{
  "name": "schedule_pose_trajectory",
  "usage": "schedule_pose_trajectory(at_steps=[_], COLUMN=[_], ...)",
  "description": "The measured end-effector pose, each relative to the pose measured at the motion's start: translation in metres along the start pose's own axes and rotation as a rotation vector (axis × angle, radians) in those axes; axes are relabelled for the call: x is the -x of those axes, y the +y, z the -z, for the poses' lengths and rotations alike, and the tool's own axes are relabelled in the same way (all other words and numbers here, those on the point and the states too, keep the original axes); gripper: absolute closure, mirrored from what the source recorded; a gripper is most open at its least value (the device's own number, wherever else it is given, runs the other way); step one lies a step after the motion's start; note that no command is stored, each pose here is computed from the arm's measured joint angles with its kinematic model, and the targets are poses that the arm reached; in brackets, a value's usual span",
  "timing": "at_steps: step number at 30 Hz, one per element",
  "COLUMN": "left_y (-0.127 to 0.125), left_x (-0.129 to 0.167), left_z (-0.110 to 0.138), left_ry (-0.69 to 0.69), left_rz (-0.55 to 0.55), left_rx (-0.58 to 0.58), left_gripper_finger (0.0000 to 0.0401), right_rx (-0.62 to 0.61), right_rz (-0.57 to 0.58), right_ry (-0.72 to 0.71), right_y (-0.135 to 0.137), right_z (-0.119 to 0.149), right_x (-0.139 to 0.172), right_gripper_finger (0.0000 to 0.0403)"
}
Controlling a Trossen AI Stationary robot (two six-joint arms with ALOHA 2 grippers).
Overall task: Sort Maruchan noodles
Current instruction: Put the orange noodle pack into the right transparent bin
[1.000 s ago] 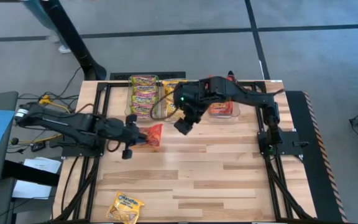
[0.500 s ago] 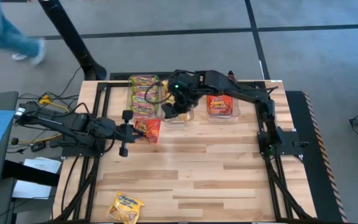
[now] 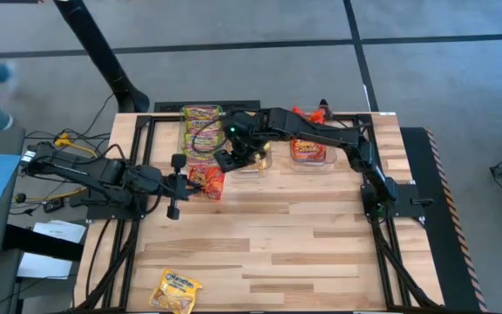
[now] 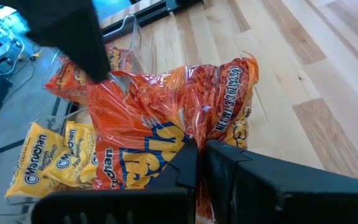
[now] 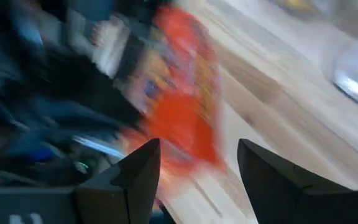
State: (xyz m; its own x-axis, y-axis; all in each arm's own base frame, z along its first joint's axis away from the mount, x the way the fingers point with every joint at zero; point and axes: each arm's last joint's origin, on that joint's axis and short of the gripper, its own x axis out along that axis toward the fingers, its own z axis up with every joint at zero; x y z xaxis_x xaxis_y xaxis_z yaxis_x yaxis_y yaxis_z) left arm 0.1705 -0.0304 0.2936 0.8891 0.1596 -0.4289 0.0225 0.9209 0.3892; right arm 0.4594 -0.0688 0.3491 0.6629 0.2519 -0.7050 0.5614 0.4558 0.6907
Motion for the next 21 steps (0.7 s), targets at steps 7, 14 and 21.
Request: schedule_pose_trajectory(at_steps=[7,14,21], left_y=[0.0004,0.0023,0.0046], left_x=[0.0001,0.0002,0.0005], left_z=[-0.001,-0.0055,-0.0076], left_ry=[-0.009,-0.049,-0.057], left_rz=[-0.006,-0.04,-0.1], left_rx=[0.004,0.017,-0.008], left_gripper_finger=[0.0401,0.0401,0.0401], right_rx=[-0.008,-0.033,-0.039], right_rz=[-0.014,-0.011,-0.012], right_ry=[-0.044,-0.051,-0.051], right_y=[0.0027,0.0027,0.0027], right_z=[-0.0025,-0.0027,-0.0029], right_x=[-0.0006,-0.0008,-0.0005], right_gripper_finger=[0.0164,0.0169,0.0177])
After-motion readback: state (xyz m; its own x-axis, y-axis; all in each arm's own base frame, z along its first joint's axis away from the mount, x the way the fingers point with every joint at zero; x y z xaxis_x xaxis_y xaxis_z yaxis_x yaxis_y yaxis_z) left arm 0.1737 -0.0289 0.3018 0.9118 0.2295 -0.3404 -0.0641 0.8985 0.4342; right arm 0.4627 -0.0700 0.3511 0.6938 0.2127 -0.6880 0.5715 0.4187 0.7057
